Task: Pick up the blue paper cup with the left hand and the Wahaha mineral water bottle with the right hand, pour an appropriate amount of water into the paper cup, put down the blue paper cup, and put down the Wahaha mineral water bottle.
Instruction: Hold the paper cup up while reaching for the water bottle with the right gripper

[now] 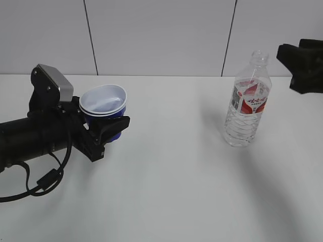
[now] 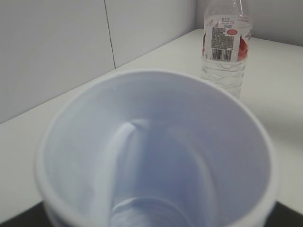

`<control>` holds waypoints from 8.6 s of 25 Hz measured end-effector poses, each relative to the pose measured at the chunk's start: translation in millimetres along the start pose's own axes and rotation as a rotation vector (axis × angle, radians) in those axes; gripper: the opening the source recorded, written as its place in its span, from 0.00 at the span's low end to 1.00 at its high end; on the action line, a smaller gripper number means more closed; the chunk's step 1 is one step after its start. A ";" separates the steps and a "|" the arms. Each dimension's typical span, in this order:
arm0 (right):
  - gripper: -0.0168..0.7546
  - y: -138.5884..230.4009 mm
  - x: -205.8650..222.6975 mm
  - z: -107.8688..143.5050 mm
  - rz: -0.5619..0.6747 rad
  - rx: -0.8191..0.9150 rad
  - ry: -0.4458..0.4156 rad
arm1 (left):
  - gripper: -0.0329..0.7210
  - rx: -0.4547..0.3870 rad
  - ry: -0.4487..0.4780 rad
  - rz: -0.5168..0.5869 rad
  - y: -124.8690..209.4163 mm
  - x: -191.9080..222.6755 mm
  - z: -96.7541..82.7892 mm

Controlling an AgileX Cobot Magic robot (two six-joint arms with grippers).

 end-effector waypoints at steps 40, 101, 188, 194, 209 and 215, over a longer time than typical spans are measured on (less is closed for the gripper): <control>0.47 128.7 9.6 24.5 0.111 0.076 -0.049 | 0.60 0.020 -0.007 0.000 0.0 0.0 0.7; 0.86 153.5 80.7 8.0 0.094 0.227 -0.039 | 0.59 -0.010 -0.050 -0.010 -0.9 -0.2 5.1; 0.89 164.2 103.7 0.2 0.079 0.166 -0.011 | 0.59 -0.011 -0.060 0.022 2.3 -0.3 6.0; 0.89 162.7 105.4 -0.4 0.072 0.163 -0.012 | 0.59 -0.011 -0.060 0.022 2.3 -0.3 6.0; 0.79 162.4 107.2 0.4 0.068 0.156 -0.025 | 0.59 -0.011 -0.060 0.022 2.3 -0.3 6.0; 0.63 164.5 107.6 2.8 0.062 0.151 -0.046 | 0.59 -0.011 -0.060 0.024 2.5 -0.3 6.0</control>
Point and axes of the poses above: a point on each arm's last joint axis where the gripper is mounted, x pointing out along that axis toward the gripper, z along the wrist's bending axis when the last joint is at zero, y = z × x, the point moved 1 cm from there along x, pointing out along that axis toward the gripper
